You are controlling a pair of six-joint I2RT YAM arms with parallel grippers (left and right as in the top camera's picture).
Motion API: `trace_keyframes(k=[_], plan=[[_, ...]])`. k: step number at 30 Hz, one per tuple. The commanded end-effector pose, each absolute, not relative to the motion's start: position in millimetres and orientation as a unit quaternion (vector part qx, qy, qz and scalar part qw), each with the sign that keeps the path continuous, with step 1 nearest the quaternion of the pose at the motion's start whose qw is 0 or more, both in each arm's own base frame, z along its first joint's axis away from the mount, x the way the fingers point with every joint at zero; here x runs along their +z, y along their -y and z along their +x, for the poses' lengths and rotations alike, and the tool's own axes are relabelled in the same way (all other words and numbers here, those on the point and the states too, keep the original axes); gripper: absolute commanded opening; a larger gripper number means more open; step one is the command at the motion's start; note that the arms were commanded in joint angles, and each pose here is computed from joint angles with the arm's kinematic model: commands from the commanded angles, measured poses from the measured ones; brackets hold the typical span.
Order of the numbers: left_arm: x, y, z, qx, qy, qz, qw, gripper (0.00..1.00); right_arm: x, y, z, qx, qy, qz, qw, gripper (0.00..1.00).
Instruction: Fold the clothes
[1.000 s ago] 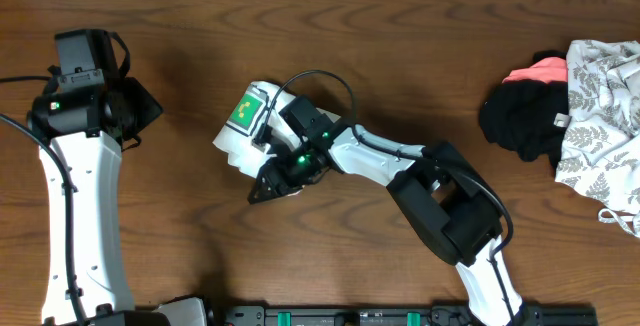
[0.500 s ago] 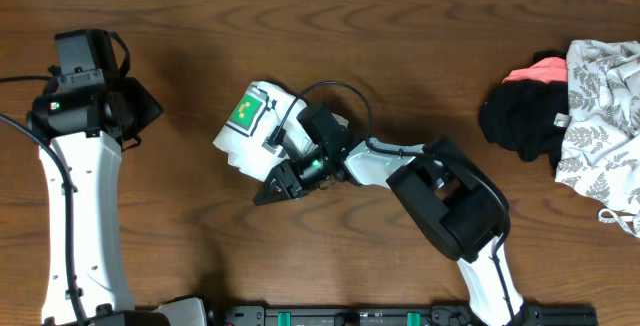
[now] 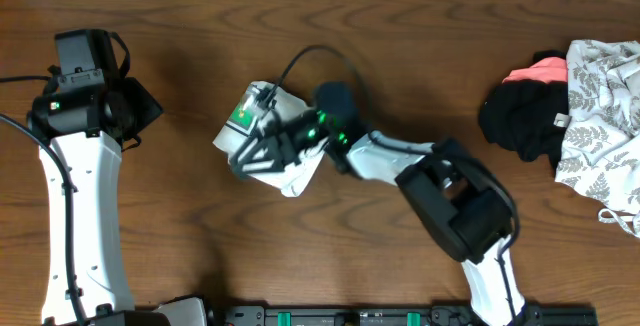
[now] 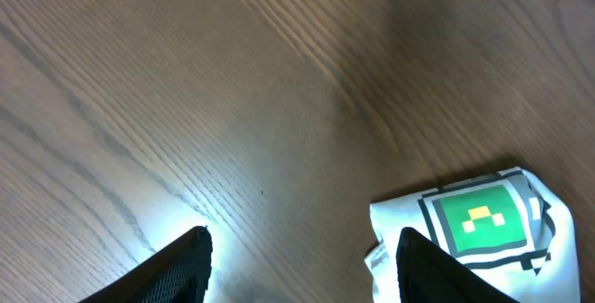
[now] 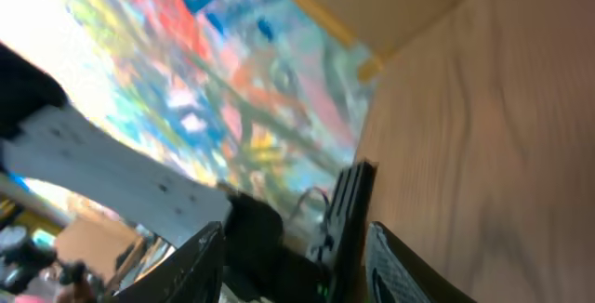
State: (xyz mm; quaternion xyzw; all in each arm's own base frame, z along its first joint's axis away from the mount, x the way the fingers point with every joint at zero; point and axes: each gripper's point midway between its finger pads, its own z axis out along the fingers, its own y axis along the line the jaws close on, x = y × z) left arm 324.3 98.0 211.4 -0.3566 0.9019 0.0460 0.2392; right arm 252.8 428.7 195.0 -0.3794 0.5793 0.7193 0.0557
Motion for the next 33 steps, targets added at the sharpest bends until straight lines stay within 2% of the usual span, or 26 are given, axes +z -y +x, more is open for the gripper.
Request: trace_keyframes(k=[1,6,10,22,33], plan=[[217,-99,324,0.048,-0.903,-0.351,0.245,0.64,214,-398,304,0.725,-0.627,-0.281,0.036,0.47],[217,-99,324,0.048,-0.903,-0.351,0.245,0.64,180,-367,354,0.703,-0.684,-0.194,0.039,0.45],[217,-99,324,0.048,-0.903,-0.351,0.245,0.64,147,-355,372,0.671,-0.721,-0.161,0.057,0.45],[217,-99,324,0.048,-0.903,-0.351,0.245,0.64,88,-359,376,0.597,-0.787,-0.133,0.08,0.45],[217,-99,324,0.048,-0.903,-0.35,0.245,0.64,-4,-363,350,0.577,-0.811,-0.097,-0.014,0.45]])
